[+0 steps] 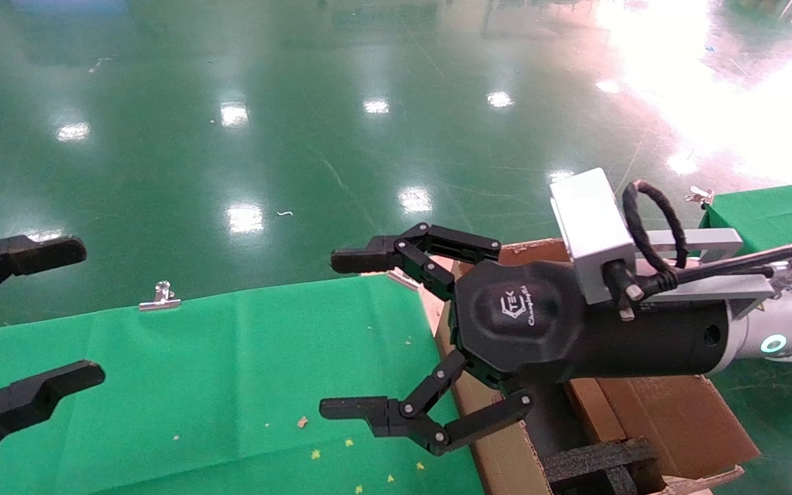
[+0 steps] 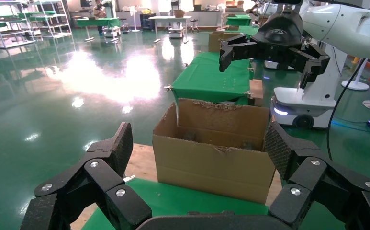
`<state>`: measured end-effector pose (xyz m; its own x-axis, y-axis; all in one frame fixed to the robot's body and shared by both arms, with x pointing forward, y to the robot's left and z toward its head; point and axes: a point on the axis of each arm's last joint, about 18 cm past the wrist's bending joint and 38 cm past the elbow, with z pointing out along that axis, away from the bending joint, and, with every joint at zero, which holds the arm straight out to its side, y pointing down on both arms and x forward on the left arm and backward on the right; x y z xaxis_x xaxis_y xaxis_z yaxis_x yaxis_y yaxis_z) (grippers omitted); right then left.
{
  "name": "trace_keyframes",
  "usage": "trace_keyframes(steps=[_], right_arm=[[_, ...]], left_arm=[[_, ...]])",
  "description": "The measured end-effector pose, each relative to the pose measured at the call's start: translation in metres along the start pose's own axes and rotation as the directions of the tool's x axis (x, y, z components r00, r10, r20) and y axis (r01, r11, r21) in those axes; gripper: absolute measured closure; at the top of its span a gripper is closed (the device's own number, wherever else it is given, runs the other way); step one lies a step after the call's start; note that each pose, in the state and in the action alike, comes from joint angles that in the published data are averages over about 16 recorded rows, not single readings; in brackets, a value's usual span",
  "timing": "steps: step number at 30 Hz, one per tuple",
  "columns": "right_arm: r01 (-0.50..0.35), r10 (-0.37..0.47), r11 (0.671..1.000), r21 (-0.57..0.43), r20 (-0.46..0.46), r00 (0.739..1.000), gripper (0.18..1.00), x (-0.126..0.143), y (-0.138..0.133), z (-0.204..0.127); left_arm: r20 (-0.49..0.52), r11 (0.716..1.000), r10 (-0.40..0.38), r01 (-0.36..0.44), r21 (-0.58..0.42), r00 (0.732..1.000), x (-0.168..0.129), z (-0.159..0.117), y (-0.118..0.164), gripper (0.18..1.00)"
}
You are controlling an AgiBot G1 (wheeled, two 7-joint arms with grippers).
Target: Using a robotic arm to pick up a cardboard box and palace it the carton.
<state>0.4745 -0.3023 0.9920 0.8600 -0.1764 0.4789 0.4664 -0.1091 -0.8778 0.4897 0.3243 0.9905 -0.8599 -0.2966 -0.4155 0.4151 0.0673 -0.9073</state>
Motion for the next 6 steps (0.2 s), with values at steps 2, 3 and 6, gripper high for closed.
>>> trace_keyframes(steps=[2,3,6], right_arm=[[0.000,0.000,1.000,0.000,0.000,1.000,0.178,0.0001,0.0000,0.0001],[-0.001,0.001,1.000,-0.001,0.000,1.000,0.178,0.0001,0.0001,0.0001],[-0.001,0.001,1.000,-0.001,0.000,1.000,0.178,0.0002,0.0001,0.0002]], left_arm=[[0.000,1.000,0.000,0.000,0.000,1.000,0.0000,0.0000,0.0000,0.184],[0.000,1.000,0.000,0.000,0.000,1.000,0.0000,0.0000,0.0000,0.184],[0.000,1.000,0.000,0.000,0.000,1.000,0.0000,0.0000,0.0000,0.184]])
